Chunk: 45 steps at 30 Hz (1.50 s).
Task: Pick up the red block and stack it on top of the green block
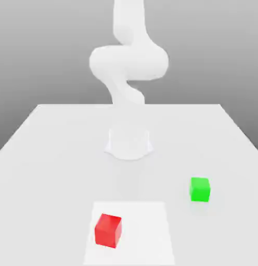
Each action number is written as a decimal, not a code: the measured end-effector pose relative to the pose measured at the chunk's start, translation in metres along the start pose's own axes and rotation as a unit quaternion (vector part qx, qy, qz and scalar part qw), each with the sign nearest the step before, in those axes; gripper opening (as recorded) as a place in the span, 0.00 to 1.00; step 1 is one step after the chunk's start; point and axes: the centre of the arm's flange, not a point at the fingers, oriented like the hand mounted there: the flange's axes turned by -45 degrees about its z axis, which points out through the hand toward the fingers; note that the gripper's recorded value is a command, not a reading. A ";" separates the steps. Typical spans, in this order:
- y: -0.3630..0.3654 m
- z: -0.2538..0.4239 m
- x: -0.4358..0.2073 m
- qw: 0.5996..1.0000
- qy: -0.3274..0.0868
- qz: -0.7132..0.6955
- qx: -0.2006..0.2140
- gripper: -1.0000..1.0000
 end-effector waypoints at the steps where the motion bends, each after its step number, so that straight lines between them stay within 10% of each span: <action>1: 0.002 0.024 -0.003 1.000 -0.017 0.005 -0.003 0.50; 22: 0.050 0.371 -0.253 0.934 -0.338 0.108 -0.050 0.50; 27: 0.051 0.414 -0.297 0.930 -0.348 0.111 -0.051 0.50; 28: 0.051 0.420 -0.303 0.929 -0.348 0.111 -0.051 0.00; 40: 0.051 0.384 -0.271 0.930 -0.348 0.111 -0.051 0.00; 45: -0.069 0.339 -0.280 0.935 -0.352 0.045 -0.012 0.00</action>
